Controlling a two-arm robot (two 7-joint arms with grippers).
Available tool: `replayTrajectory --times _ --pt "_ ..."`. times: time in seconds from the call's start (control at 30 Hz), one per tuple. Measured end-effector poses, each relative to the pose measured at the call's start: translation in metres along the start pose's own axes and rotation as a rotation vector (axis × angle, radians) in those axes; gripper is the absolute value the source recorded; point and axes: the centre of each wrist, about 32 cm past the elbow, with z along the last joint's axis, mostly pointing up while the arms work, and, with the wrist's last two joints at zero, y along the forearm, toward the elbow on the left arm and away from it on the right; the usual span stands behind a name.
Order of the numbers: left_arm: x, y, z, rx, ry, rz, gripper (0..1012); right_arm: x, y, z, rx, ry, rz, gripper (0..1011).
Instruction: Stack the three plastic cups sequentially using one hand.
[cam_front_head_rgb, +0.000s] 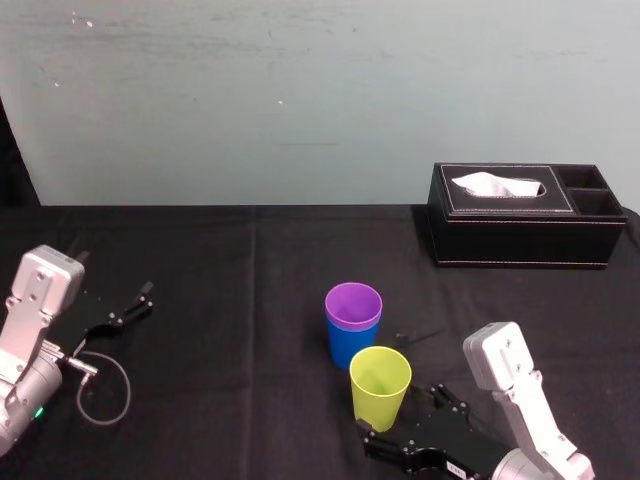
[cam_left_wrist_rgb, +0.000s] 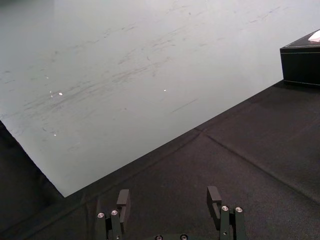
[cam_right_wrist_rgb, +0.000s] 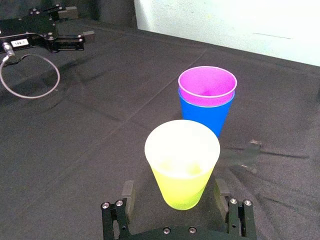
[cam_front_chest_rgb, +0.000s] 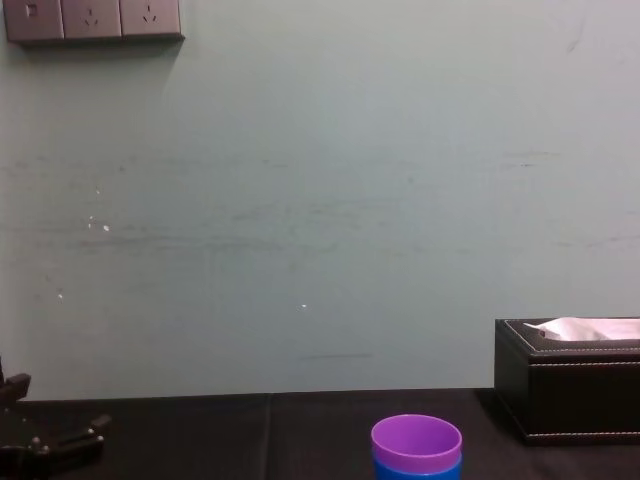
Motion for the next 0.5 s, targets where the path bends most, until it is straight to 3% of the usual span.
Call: replayTrajectory --times 0.5 --pt "0.0 0.0 0.0 0.0 0.0 0.0 1000 0.0005 0.0094 -0.0029 0.017 0.006 -0.01 1000"
